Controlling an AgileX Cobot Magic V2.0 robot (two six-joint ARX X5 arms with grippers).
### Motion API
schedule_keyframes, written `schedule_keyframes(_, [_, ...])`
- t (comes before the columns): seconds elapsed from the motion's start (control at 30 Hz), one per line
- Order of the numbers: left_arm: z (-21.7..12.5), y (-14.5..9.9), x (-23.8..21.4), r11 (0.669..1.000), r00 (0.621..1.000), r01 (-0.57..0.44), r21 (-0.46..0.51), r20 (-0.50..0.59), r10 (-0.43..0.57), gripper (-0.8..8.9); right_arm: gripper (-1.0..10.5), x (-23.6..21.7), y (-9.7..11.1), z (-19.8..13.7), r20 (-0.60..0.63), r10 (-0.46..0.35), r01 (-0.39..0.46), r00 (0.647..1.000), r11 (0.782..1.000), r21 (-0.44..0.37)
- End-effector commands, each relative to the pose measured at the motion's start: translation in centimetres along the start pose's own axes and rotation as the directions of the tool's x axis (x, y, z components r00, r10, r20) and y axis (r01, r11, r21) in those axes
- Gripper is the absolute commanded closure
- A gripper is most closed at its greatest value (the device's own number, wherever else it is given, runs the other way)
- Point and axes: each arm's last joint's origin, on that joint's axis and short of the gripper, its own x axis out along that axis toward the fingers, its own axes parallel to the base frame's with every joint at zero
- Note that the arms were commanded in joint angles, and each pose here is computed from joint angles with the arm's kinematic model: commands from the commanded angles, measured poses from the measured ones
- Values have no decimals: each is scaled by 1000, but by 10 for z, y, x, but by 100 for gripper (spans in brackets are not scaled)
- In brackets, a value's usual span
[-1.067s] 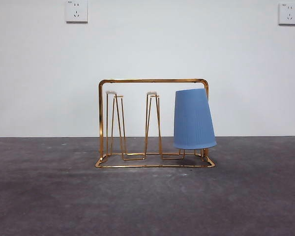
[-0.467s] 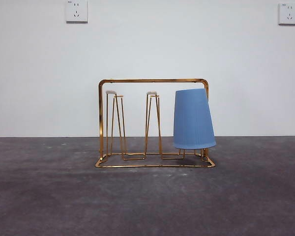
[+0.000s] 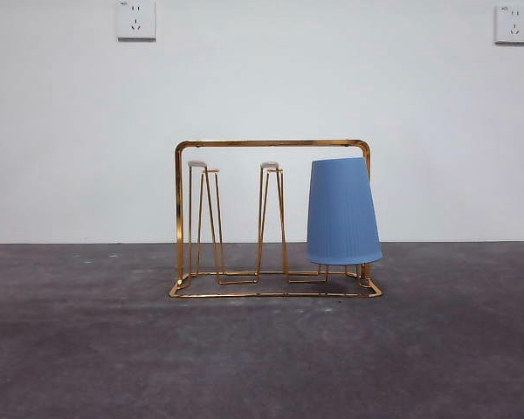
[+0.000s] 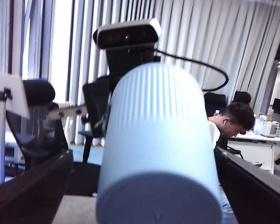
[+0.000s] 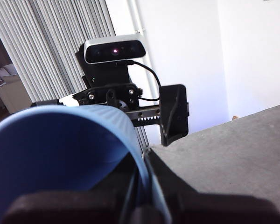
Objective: Pick up cup 1,put cup 1 in the cup rack,pick up cup 2,put cup 2 in the cup rack
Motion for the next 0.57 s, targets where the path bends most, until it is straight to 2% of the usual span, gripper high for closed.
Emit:
schedule_keyframes(0.03, [1,0,4,1000,1000,24,-6,20,-24,314,959,2,-2,0,0,8,-8,1000,1000,6])
schedule_keyframes(0.37, [-3,-1,11,998,998,63,-20,12,-63,321,959,6,-4,2,10,30,-30,999,1000,-6])
schedule_keyframes(0.57, [-3,-2,12,998,998,67,-20,13,-67,576,959,8,-6,1,4,32,-32,999,999,0])
